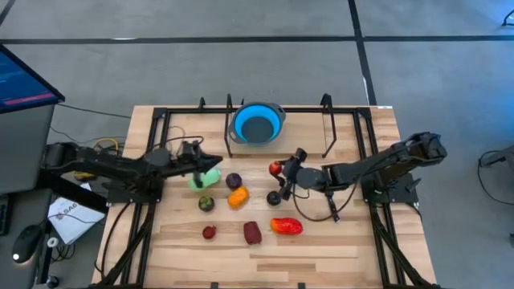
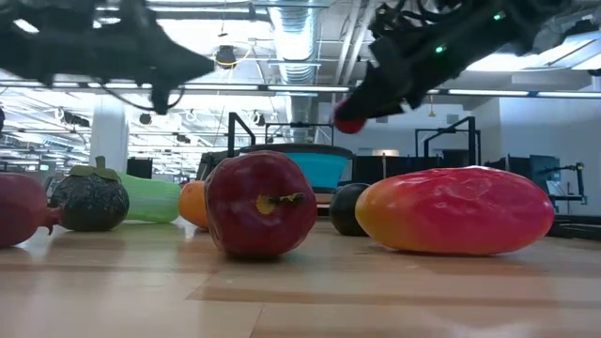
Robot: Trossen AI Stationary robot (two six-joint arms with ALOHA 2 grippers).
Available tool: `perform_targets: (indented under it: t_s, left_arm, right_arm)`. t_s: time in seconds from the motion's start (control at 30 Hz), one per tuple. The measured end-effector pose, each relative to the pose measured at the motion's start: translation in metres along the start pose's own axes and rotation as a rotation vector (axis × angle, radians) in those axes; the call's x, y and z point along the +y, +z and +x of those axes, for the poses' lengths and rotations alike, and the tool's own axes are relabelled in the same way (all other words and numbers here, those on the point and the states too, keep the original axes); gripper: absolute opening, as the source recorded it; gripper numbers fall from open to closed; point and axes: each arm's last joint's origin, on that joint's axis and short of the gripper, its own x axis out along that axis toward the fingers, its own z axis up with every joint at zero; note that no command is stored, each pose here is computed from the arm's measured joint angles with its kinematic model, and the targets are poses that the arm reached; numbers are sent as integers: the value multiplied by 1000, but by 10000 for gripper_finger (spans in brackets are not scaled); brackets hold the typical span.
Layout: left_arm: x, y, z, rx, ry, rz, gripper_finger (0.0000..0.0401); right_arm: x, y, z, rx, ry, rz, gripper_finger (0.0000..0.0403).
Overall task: Pick & Place Fruit
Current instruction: Put the top red pomegranate into the blue strainer bowl on the shelf
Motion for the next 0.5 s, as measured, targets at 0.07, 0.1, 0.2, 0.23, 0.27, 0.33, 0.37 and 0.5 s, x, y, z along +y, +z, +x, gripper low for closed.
perform_targets:
  t_s: [0.07,0.1,0.2,0.23,0.27,0.33,0.37,0.5]
  left_arm:
    - [-5,2,19,31,10,61,8]
    - [-7,2,27,46,13,89,10]
    - [-11,2,51,80,21,144,28]
    - [-11,2,58,88,21,156,41]
    - [-12,3,65,95,21,160,55]
    - [-11,2,75,104,30,164,90]
    - [-10,1,79,111,38,166,109]
    - [-5,-2,86,125,58,168,192]
  right_arm:
    - [4,5,7,-6,-28,-59,203]
    - [6,8,11,-6,-44,-93,205]
    - [13,18,23,-9,-69,-216,207]
    - [16,21,27,-10,-71,-252,207]
    - [18,23,30,-8,-78,-288,206]
    - [25,29,39,-7,-104,-355,203]
    - [27,30,42,-2,-123,-394,202]
    - [35,34,54,16,-200,-492,201]
